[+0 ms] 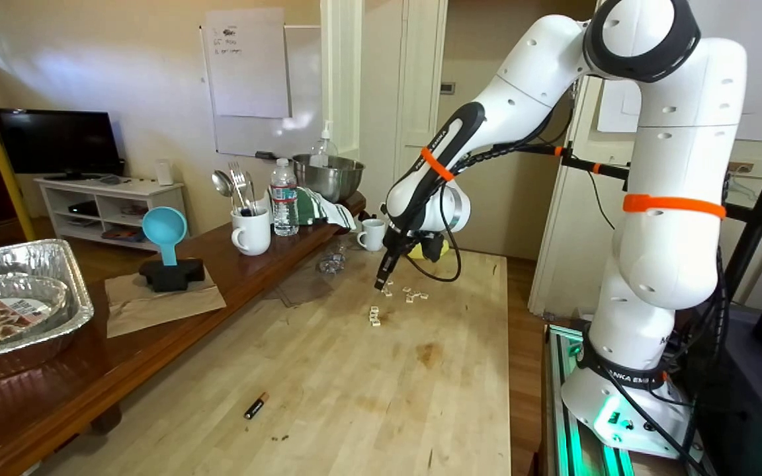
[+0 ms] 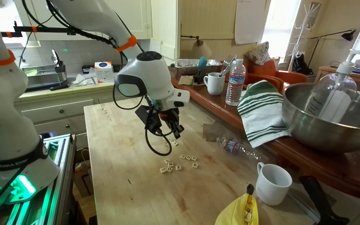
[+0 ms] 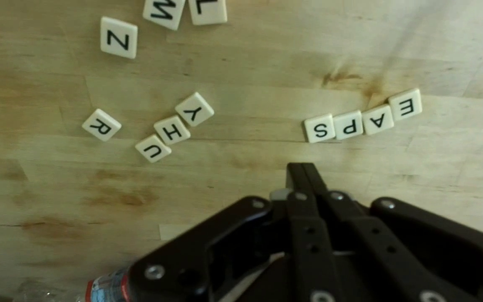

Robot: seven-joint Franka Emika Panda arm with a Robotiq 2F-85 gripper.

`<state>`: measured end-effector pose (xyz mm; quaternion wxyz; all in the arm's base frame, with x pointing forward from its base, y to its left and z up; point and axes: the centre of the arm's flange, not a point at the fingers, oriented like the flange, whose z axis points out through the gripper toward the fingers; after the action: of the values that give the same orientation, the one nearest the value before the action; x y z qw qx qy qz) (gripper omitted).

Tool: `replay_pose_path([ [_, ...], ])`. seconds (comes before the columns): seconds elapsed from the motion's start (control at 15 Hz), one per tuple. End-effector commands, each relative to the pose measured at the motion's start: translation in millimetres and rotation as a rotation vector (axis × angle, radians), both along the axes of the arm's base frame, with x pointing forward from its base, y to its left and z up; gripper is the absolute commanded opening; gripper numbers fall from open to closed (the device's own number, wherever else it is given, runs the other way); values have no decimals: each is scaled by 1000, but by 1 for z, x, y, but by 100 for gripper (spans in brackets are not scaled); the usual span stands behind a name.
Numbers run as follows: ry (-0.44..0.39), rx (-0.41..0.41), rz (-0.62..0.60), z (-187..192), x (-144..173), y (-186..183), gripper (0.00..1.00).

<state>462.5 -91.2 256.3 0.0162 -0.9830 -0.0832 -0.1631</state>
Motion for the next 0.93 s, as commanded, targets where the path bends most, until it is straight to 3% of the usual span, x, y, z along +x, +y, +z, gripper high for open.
replay_pose_path([
  [0.0,39,11,-1,-18,4,5,0],
  [0.87,55,13,37,-43,3,19,0],
])
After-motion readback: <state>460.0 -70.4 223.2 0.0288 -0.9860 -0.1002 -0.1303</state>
